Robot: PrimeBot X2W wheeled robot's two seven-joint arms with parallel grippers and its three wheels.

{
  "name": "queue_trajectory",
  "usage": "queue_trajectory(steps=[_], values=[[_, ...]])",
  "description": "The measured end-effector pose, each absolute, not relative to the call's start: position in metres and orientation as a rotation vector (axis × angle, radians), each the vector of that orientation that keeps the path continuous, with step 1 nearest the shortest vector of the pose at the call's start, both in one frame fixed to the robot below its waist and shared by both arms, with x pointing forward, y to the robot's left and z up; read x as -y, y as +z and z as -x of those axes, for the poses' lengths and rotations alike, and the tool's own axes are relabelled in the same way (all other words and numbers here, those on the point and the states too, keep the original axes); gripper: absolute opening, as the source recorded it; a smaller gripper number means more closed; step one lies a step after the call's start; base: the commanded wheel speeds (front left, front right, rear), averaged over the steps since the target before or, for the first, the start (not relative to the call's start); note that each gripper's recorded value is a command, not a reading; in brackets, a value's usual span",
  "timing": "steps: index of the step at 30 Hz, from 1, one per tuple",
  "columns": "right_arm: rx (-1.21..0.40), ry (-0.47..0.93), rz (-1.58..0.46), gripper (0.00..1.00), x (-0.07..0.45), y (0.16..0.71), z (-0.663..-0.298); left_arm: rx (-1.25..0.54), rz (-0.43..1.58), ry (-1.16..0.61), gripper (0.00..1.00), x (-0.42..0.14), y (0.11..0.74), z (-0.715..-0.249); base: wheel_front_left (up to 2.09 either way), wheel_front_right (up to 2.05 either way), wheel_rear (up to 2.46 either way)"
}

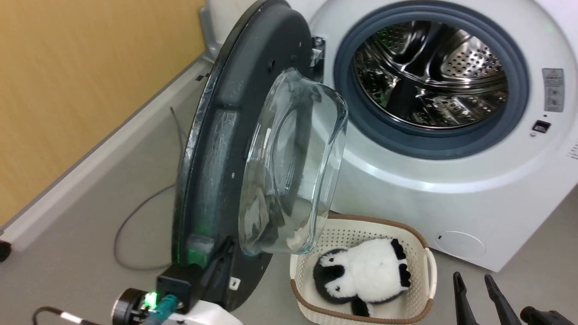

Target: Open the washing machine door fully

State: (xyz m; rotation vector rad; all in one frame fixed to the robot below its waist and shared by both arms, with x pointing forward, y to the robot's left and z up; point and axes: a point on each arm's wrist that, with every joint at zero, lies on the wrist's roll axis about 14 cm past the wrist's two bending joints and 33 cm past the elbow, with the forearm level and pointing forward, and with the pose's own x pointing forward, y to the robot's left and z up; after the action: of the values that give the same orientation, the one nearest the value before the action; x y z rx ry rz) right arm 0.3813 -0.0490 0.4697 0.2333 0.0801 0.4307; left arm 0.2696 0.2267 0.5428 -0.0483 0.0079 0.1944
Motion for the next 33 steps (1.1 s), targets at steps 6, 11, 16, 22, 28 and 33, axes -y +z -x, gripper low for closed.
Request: queue_trajectory(steps=[6,11,16,22,28,33], values=[[-0.096,0.451,-0.226,1.0,0.042,0.464,-0.383,0.0,0.072,0.302,0.0,-0.259,0.541,-0.263,0.0,0.0,0.0],[-0.128,0.465,-0.216,1.0,0.038,0.456,-0.384,-0.004,0.056,0.39,0.0,-0.291,0.538,-0.261,0.0,0.0,0.0],[-0.139,0.466,-0.219,1.0,0.037,0.454,-0.393,-0.013,0.028,0.45,0.0,-0.319,0.539,-0.266,0.0,0.0,0.0],[-0.183,0.462,-0.198,1.0,0.042,0.44,-0.402,-0.029,0.003,0.522,0.0,-0.356,0.538,-0.277,0.0,0.0,0.0],[-0.216,0.451,-0.202,1.0,0.046,0.427,-0.413,-0.065,-0.057,0.598,0.0,-0.397,0.536,-0.287,0.0,0.0,0.0],[-0.236,0.43,-0.204,1.0,0.053,0.418,-0.419,-0.08,-0.071,0.676,0.0,-0.432,0.536,-0.289,0.0,0.0,0.0]])
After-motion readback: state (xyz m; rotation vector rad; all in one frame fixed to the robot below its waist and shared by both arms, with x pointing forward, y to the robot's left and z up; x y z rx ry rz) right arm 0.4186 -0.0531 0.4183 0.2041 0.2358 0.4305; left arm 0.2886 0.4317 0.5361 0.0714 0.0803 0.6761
